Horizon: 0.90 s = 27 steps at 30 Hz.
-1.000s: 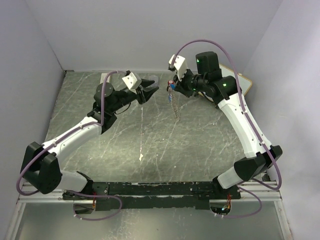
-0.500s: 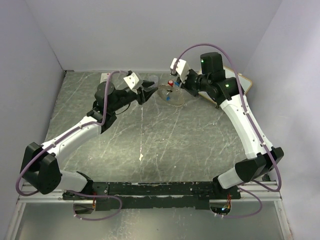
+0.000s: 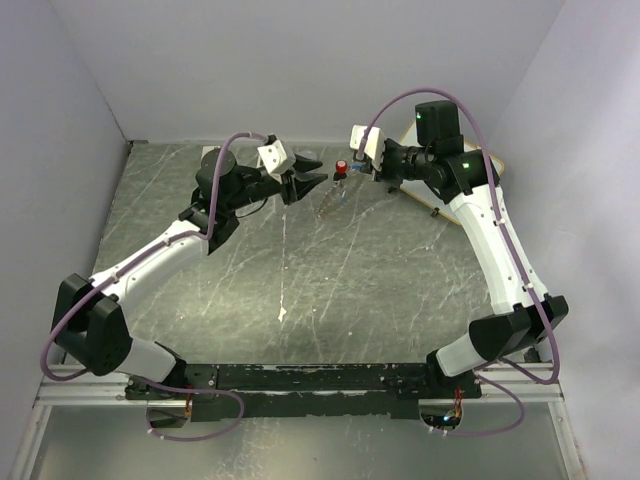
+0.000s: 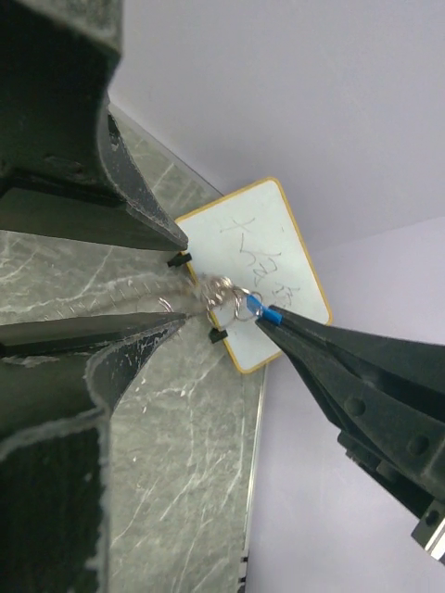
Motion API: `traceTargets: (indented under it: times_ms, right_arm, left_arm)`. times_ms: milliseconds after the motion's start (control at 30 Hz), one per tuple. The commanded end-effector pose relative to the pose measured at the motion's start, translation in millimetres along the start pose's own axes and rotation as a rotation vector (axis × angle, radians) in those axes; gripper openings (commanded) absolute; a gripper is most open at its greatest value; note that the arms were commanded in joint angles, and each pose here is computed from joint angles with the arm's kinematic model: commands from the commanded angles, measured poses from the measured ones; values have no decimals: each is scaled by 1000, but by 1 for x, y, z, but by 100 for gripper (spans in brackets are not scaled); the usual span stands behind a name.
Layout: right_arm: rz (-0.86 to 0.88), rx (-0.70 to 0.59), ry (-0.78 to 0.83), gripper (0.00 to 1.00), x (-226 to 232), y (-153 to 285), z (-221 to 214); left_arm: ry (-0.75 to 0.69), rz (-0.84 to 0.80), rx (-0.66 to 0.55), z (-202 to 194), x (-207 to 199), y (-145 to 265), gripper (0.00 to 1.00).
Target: Put the keys on the keyring
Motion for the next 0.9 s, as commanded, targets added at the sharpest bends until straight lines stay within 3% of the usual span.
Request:
traceTargets:
  times_ms: [0, 333, 867]
  right_arm:
    - [9, -78, 62, 0, -6, 3, 11]
    - [27, -130, 81, 0, 0, 2, 16]
    - [34, -173, 92, 0, 10, 5, 22]
  left_arm:
    - [-4, -121, 19, -1, -10, -7, 43]
    - [36, -187, 71, -20, -14, -15, 43]
    - [70, -236, 47, -30, -29, -42, 42]
Point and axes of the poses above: each gripper's point midway between its finger pads, its own y axis back along the fingers, its own x axis along the line the jaws close on, z = x × y, the point moved 6 cm from there along y, back along the fingers, and after that the axes turned 14 degrees about y, right-handed, at the moved point
